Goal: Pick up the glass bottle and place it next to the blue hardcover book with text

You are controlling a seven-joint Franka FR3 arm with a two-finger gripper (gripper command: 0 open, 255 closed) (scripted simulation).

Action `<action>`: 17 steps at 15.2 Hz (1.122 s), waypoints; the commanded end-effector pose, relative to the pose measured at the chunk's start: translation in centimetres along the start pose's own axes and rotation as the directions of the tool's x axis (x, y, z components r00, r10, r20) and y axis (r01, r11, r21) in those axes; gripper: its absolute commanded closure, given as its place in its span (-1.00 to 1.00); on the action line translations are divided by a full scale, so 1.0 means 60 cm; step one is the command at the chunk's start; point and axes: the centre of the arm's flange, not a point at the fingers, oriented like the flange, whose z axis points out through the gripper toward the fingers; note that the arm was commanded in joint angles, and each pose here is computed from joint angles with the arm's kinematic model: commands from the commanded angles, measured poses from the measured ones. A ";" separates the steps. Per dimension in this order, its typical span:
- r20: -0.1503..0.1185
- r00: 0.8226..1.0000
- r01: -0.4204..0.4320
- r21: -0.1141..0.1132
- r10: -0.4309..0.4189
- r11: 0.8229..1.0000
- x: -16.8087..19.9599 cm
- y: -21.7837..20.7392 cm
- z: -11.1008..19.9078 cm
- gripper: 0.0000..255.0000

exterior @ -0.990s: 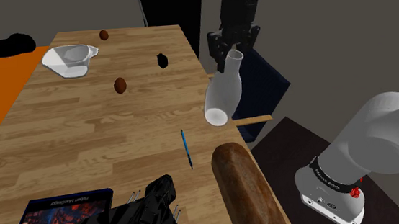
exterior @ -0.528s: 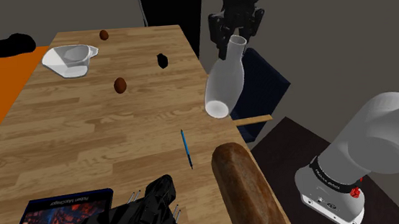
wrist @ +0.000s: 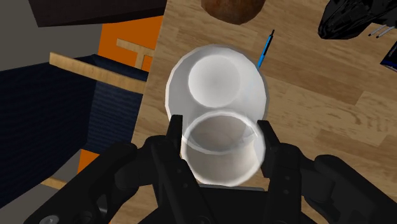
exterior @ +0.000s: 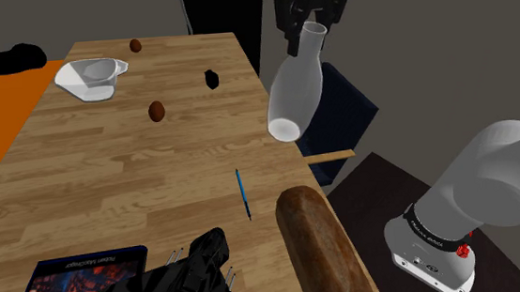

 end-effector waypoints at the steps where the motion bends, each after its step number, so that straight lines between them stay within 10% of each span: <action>1: 0.000 1.000 0.000 0.000 0.000 1.000 -0.001 -0.001 -0.019 1.00; 17: 0.000 1.000 0.000 0.000 0.000 1.000 -0.006 0.000 -0.160 1.00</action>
